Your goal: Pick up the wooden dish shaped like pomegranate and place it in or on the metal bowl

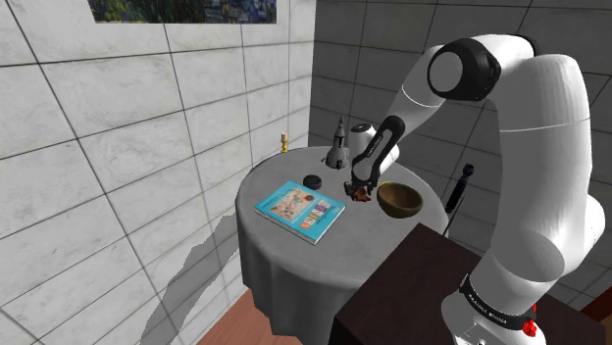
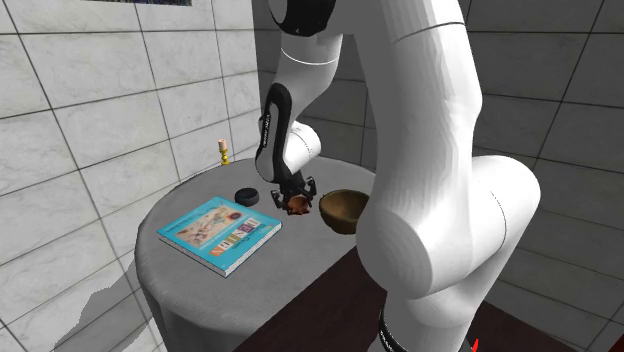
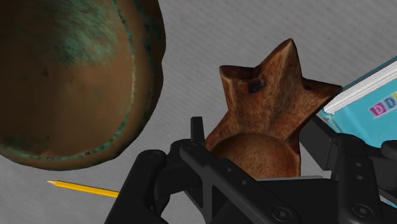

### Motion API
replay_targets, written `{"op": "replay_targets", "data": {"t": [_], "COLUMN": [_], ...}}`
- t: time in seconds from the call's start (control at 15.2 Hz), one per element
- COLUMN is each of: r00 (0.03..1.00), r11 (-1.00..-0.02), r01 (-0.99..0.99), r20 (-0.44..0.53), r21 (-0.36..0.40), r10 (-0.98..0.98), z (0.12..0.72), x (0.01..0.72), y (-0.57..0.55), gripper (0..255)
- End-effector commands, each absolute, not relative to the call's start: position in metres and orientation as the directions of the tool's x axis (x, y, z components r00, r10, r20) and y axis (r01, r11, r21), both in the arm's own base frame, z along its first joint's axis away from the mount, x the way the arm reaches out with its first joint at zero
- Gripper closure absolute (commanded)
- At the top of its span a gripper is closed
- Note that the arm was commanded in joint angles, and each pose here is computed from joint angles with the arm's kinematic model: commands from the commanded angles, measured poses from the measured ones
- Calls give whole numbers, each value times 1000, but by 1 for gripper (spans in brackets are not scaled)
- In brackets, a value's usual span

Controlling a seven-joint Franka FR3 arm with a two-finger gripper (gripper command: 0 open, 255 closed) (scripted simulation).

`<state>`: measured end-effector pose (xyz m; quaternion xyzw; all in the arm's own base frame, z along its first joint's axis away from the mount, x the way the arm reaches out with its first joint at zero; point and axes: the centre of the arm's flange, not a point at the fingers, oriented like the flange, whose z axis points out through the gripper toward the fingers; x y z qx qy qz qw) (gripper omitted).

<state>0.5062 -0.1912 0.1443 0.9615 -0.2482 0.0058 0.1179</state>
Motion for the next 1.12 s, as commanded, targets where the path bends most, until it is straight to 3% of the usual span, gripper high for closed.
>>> {"op": "replay_targets", "data": {"t": [0.0, 1.06], "r00": [877, 877], "r11": [-849, -849], "r01": [-479, -479], "r20": [69, 69], "r21": [224, 224], "r10": [-476, -476], "z": [156, 240], "x": [507, 507], "y": [-192, -192], "gripper": [255, 255]}}
